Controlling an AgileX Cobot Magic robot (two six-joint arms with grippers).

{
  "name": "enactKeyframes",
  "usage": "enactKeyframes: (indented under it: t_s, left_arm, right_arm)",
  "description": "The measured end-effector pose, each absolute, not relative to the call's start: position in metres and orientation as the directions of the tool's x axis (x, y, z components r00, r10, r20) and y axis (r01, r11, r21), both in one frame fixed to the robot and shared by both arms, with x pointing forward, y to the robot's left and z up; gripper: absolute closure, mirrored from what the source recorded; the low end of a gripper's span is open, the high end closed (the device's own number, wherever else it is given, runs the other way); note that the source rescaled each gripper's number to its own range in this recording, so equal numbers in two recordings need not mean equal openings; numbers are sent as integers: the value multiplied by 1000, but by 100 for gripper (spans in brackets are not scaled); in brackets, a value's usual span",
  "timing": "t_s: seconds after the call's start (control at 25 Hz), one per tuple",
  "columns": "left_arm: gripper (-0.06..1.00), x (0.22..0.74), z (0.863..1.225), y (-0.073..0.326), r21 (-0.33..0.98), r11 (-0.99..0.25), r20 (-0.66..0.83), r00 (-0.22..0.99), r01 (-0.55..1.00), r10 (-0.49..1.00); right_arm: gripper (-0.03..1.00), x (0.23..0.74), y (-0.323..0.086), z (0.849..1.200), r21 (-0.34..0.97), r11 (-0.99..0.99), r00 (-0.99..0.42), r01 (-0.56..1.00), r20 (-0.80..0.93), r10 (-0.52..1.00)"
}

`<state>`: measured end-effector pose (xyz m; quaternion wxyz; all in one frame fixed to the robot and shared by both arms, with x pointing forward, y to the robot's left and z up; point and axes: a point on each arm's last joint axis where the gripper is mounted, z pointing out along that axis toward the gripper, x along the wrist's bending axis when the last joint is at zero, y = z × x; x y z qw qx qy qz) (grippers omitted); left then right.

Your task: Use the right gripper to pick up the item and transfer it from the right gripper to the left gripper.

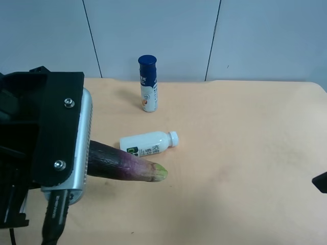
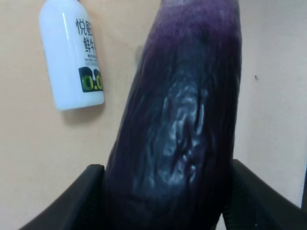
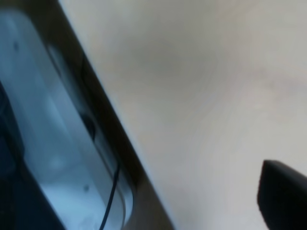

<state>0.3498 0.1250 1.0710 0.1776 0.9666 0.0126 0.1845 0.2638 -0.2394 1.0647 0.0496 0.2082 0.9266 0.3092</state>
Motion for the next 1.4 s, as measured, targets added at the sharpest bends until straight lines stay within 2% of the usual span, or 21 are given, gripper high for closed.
enactKeyframes:
  t_s: [0.32, 0.96, 1.24, 1.4]
  left_arm:
    - [94, 350, 1071, 125, 349, -936, 352, 932, -41, 90]
    - [94, 350, 1072, 124, 358, -933, 355, 930, -45, 92]
    - [94, 351, 1073, 121, 392, -918, 363, 926, -55, 99]
    - [94, 350, 1074, 117, 434, -900, 348, 930, -52, 114]
  right_arm:
    - [-3, 245, -271, 1068, 770, 564, -895, 297, 20, 445]
    - [-3, 242, -278, 1069, 797, 521, -873, 304, 14, 487]
    - [-3, 230, -294, 1070, 870, 343, -698, 353, 1, 716]
    - [-3, 223, -297, 1069, 896, 247, -549, 368, -5, 836]
